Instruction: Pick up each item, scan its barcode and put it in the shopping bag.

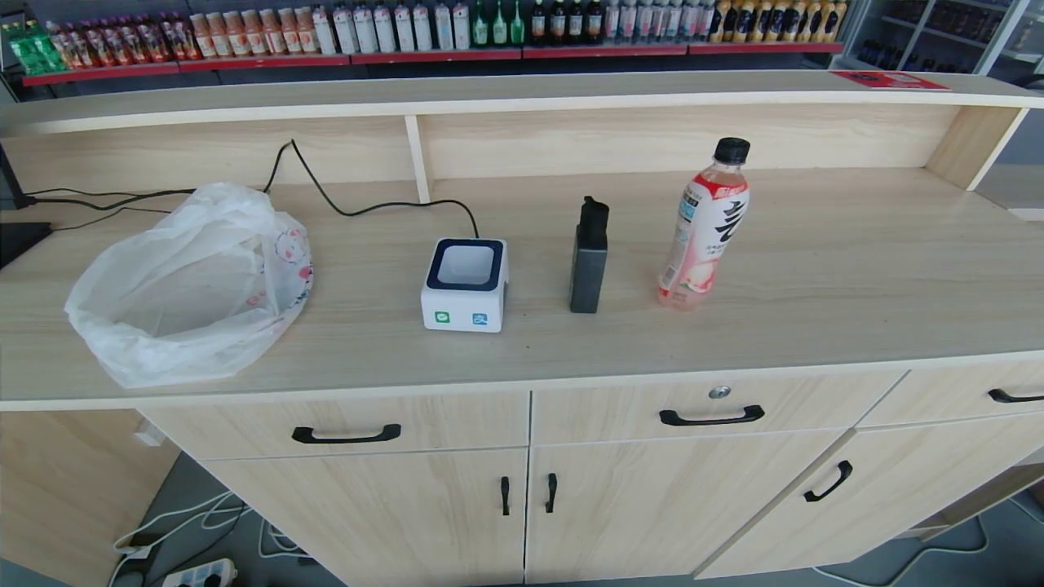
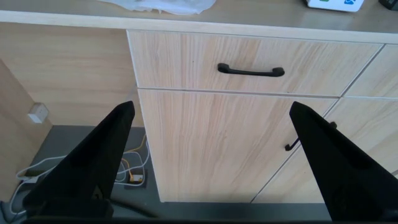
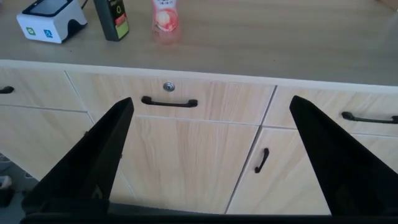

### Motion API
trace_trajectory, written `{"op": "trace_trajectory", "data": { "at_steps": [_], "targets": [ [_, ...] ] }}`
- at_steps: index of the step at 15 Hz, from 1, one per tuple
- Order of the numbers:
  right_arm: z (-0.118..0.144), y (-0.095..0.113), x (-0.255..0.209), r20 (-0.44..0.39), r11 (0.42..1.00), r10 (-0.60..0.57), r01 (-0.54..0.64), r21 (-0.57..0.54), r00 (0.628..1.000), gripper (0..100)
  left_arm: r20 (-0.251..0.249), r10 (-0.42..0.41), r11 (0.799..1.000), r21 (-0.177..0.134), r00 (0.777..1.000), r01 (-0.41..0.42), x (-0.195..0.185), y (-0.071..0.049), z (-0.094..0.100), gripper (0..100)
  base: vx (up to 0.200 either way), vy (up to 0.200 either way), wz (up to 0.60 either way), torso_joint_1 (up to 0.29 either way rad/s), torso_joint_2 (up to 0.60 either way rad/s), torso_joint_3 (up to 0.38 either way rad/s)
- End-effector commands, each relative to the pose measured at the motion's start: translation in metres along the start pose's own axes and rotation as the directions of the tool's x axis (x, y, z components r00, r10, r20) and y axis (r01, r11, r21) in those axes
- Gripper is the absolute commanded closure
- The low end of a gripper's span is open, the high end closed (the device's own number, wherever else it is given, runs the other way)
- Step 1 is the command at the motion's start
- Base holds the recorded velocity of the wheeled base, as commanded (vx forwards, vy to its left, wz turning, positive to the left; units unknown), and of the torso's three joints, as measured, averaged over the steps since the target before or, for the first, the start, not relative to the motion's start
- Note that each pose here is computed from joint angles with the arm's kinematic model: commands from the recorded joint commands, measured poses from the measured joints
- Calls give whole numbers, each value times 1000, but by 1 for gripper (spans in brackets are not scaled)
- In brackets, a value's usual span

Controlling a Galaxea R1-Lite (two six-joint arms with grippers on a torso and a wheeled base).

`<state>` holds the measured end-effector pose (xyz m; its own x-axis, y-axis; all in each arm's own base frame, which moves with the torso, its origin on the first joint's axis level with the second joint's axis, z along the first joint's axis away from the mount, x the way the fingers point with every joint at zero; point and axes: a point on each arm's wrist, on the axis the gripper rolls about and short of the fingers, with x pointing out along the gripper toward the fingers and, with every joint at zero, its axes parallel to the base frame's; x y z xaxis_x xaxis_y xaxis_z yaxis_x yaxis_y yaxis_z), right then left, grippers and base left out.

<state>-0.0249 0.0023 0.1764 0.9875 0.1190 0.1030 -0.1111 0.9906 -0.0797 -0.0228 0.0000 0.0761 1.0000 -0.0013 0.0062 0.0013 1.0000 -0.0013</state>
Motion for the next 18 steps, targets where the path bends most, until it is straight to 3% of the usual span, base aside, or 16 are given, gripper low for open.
{"op": "trace_trajectory", "data": {
  "at_steps": [1, 9, 12, 18],
  "targets": [
    [38, -6, 33, -64, 1000, 10, -10, -12, 998, 0, -2, 0, 1000, 0, 1000, 0, 0, 0, 0, 0, 0, 0, 0, 0, 0, 0],
    [59, -11, 132, 47, 994, 61, -56, -99, 997, 0, -2, 0, 1000, 0, 1000, 0, 0, 0, 0, 0, 0, 0, 0, 0, 0, 0],
    [56, 4, 159, 61, 988, 124, -118, -97, 990, 0, -2, 0, 1000, 0, 1000, 0, 0, 0, 0, 0, 0, 0, 0, 0, 0, 0],
    [43, 63, 198, 71, 979, 200, -197, -48, 977, 0, -2, 1, 1000, 0, 1000, -1, 0, 0, 0, 0, 0, 0, 0, 0, 0, 0]
  ]
}}
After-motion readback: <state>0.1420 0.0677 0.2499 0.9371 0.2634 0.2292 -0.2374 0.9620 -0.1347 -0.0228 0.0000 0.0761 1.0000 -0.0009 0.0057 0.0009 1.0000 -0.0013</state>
